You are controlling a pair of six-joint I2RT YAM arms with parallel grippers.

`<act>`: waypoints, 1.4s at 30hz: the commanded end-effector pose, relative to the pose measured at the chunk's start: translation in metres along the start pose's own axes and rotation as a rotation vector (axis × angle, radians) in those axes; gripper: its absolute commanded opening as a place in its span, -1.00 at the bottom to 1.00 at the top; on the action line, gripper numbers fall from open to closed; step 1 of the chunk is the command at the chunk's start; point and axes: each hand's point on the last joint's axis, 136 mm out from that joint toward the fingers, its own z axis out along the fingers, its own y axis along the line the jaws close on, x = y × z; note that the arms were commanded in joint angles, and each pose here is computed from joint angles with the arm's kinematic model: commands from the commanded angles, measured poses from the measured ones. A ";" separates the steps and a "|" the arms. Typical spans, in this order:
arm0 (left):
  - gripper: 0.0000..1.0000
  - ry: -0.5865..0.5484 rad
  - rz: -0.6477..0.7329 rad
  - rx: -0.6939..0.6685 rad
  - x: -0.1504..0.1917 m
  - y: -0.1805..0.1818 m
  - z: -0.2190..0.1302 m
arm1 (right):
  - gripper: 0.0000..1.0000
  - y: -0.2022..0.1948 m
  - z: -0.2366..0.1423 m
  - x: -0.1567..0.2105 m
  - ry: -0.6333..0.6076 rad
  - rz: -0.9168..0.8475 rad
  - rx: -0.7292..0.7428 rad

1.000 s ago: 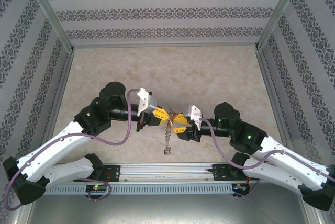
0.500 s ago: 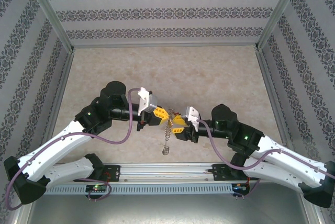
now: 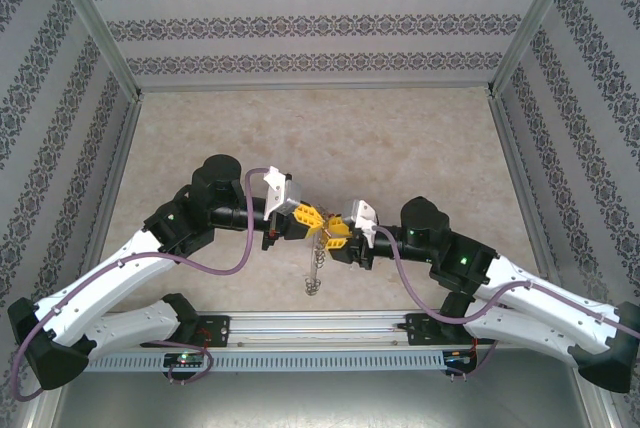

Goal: Put the keys on the keyring

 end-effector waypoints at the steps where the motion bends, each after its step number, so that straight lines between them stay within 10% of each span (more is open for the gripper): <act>1: -1.00 -0.074 0.061 0.013 -0.024 -0.005 -0.007 | -0.59 0.004 0.001 -0.008 -0.031 -0.023 -0.013; 10: -1.00 -0.068 0.055 -0.026 -0.019 0.001 -0.011 | -1.00 -0.013 -0.011 -0.002 0.009 -0.029 0.113; 22: -1.00 0.000 0.018 -0.232 0.010 0.040 -0.011 | -1.00 -0.036 -0.026 -0.006 0.109 -0.042 0.245; 30: -0.12 0.008 -0.070 -0.363 0.026 0.058 -0.019 | -1.00 -0.072 -0.012 -0.003 0.247 0.078 0.286; 42: 0.03 0.011 -0.180 -0.837 0.072 0.116 -0.070 | -1.00 -0.154 0.037 0.005 0.413 0.302 0.299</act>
